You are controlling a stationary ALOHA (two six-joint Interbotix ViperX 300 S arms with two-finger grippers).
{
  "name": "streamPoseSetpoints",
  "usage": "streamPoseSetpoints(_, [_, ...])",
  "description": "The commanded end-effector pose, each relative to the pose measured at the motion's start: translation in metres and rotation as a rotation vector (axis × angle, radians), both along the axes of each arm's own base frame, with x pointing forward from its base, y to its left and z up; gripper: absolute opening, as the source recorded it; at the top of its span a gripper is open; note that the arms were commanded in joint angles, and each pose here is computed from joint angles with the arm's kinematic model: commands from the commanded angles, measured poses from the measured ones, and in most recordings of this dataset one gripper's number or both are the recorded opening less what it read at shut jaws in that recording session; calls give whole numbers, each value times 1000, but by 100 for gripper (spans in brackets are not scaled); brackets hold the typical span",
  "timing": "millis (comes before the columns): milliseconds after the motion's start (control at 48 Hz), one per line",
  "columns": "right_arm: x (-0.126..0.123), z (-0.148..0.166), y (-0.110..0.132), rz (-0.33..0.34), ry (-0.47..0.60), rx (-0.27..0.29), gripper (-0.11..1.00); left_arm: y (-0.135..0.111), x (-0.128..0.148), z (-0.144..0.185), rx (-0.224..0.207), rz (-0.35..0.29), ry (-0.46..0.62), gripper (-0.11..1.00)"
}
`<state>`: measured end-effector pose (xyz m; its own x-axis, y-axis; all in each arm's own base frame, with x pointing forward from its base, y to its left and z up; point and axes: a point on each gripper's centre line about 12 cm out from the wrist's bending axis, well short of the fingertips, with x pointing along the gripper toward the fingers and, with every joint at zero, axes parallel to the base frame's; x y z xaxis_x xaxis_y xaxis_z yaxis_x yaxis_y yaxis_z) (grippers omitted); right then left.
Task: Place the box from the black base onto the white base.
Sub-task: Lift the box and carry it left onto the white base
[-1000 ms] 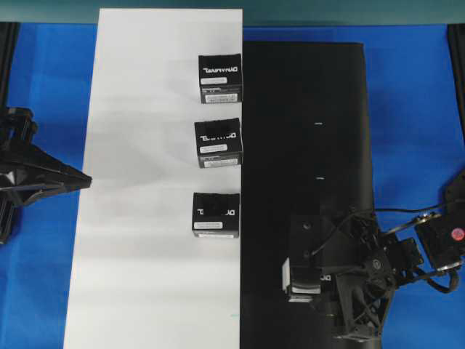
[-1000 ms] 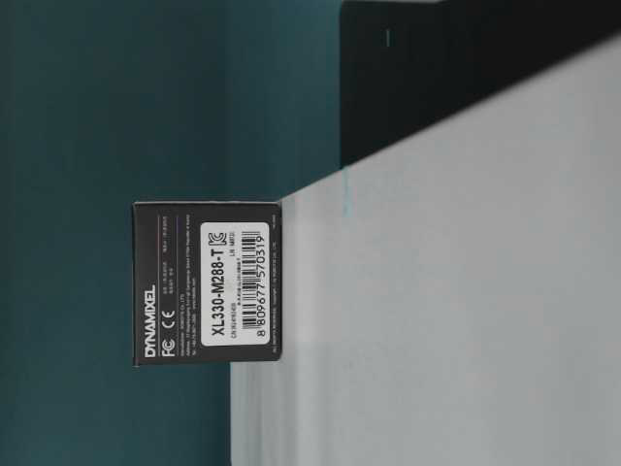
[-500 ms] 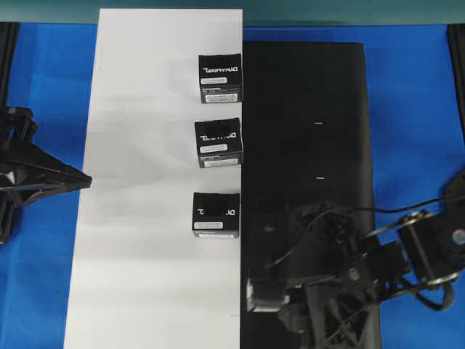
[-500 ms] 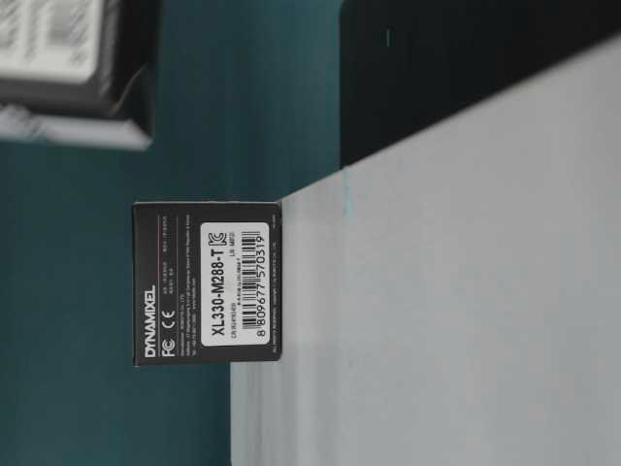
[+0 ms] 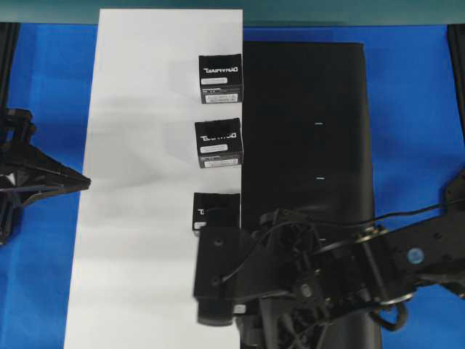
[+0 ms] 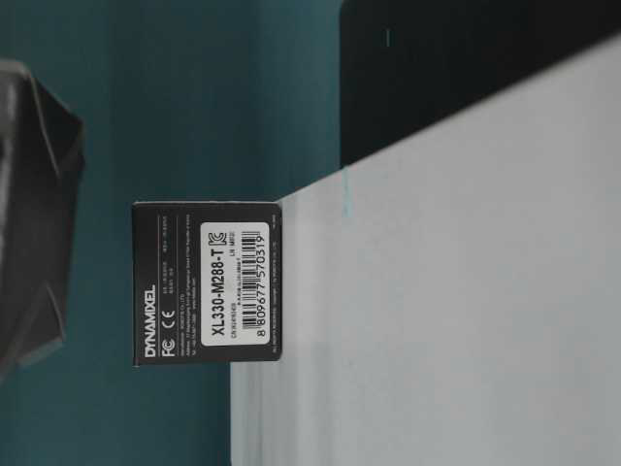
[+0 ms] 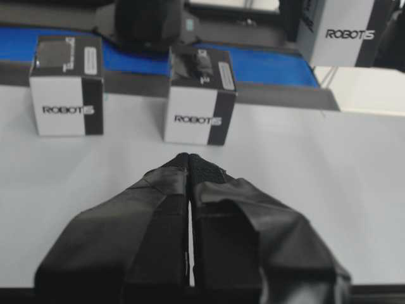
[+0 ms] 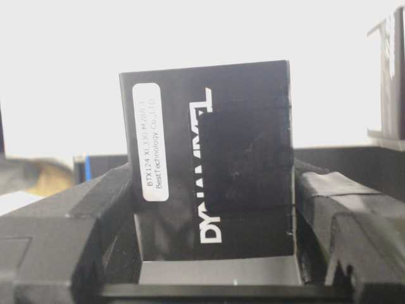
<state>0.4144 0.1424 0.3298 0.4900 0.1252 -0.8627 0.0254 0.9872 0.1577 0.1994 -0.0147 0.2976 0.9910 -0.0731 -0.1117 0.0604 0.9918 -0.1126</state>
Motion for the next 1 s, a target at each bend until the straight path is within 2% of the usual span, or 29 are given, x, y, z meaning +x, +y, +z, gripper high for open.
streamPoseSetpoints(0, [10, -4, 0, -8, -2, -4, 55, 0, 1, 11, 2, 0, -20, -2])
streamPoseSetpoints(354, [31, -33, -4, -24, 47, -25, 55, 1, -7, 19, -3, 0, -57, -2])
streamPoseSetpoints(666, [35, -50, -3, -30, 89, -34, 55, 1, -9, 22, 0, 0, -68, -2])
streamPoseSetpoints(979, [34, -61, -4, -27, 130, -51, 55, 1, -9, 17, 1, 0, -31, -2])
